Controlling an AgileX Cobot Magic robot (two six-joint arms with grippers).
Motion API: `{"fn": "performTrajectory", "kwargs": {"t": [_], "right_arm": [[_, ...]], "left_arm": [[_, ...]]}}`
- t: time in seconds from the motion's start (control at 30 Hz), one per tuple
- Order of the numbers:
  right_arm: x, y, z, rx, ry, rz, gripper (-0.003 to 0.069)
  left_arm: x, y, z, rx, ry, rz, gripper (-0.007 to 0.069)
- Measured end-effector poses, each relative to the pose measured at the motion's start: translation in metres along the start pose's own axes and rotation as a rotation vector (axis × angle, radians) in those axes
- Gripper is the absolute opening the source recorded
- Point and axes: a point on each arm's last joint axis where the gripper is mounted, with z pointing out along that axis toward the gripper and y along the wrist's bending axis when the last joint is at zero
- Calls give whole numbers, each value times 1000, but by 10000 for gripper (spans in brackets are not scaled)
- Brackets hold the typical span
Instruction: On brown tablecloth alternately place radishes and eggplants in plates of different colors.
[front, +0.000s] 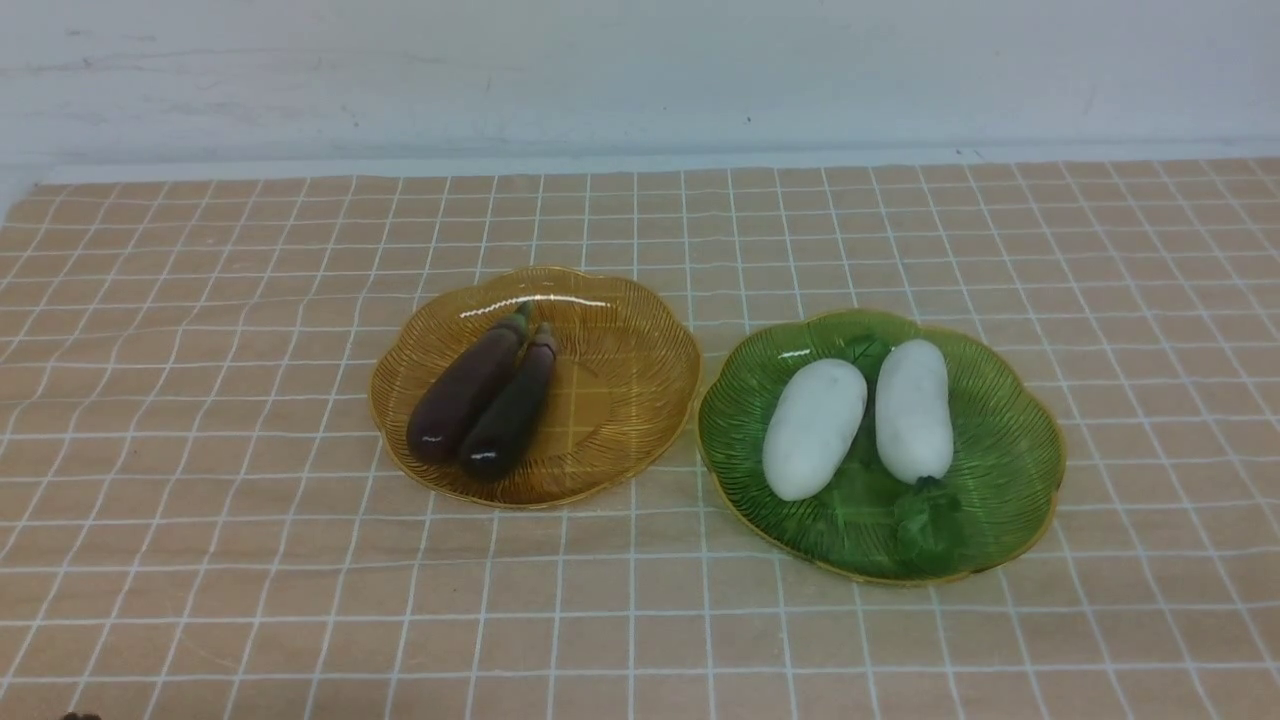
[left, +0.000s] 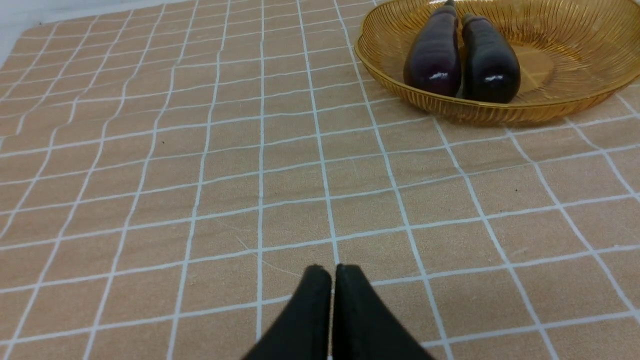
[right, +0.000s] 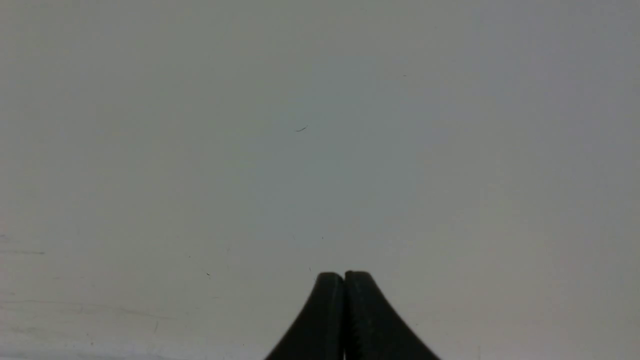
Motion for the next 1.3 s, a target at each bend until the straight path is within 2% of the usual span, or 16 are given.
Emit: {"fn": "performTrajectory", "kwargs": {"t": [0.83, 0.9, 1.13, 1.3], "right_arm": [[5, 0, 0, 3, 42, -28, -15], [17, -1, 1, 18, 104, -70, -15], [114, -11, -8, 98, 451, -182, -15], [133, -13, -14, 113, 555, -182, -15]], "left_arm": [[0, 0, 0, 0, 1, 0, -3], [0, 0, 0, 0, 1, 0, -3], [0, 0, 0, 0, 2, 1, -3], [0, 0, 0, 0, 2, 1, -3]]}}
